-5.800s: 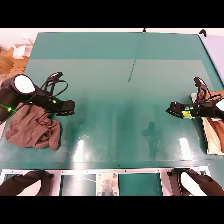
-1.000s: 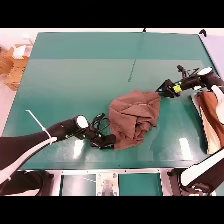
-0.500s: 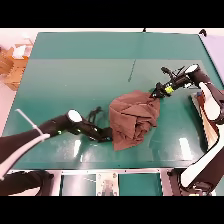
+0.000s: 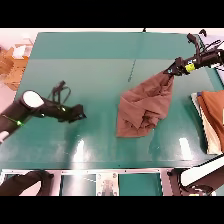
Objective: Fold the shirts.
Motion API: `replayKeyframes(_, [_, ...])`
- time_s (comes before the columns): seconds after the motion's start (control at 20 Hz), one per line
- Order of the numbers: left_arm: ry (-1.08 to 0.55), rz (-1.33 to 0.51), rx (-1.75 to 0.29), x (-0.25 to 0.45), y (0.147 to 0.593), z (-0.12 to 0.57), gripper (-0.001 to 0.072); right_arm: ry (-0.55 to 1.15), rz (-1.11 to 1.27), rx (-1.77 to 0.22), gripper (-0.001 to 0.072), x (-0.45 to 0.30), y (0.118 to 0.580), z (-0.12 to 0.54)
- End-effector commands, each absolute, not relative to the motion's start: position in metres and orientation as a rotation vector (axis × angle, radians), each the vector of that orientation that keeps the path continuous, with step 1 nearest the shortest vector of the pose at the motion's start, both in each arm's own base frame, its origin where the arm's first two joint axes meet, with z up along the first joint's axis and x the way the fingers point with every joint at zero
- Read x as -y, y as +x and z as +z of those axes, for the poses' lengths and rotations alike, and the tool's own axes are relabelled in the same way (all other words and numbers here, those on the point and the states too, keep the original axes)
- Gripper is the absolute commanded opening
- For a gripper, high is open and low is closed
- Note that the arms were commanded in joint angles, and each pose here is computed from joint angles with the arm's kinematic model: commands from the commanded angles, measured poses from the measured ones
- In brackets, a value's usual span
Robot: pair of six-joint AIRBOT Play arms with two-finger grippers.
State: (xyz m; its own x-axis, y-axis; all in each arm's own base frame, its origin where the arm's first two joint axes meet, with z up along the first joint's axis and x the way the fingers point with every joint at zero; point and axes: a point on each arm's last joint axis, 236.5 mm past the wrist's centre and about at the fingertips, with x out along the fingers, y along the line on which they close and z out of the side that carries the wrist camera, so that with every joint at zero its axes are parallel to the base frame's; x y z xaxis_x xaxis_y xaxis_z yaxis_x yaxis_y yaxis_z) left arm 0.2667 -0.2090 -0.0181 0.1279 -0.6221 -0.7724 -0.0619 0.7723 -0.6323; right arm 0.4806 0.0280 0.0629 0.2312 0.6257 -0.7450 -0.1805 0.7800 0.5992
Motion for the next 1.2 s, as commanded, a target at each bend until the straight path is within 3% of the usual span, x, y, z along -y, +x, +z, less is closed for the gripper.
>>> replayKeyframes(0.0, [-0.757,-0.481,-1.424,0.259,0.239,-0.054,0.0323,0.444,0.560,-1.247,0.0018,-0.029,0.473,0.051])
replayKeyframes(0.15, [-0.847,-0.518,-1.404,0.316,0.236,-0.077,0.0323,0.462,0.567,-1.285,0.0018,-0.031,0.464,0.032])
replayKeyframes(0.5, [-0.818,-0.646,-1.520,0.401,0.245,-0.104,0.0322,0.464,0.563,-1.280,0.0018,-0.031,0.465,0.032])
replayKeyframes(0.55, [-0.819,-0.649,-1.516,0.402,0.246,-0.103,0.0293,0.464,0.563,-1.280,0.0018,-0.031,0.465,0.032])
replayKeyframes(0.65, [-0.795,-0.694,-1.537,0.404,0.237,-0.100,0.0023,0.468,0.560,-1.278,0.0018,-0.029,0.466,0.032])
replayKeyframes(0.75, [-0.793,-0.729,-1.536,0.401,0.238,-0.092,0.0021,0.485,0.570,-1.262,0.0018,-0.030,0.467,0.037])
replayKeyframes(0.95, [-0.727,-0.739,-1.243,0.339,0.306,-0.001,0.0021,0.518,0.632,-1.123,0.0017,-0.030,0.475,0.097])
replayKeyframes(1.15, [-0.541,-0.559,-0.665,0.199,0.365,0.194,0.0021,0.497,0.751,-0.778,0.0018,-0.045,0.475,0.237])
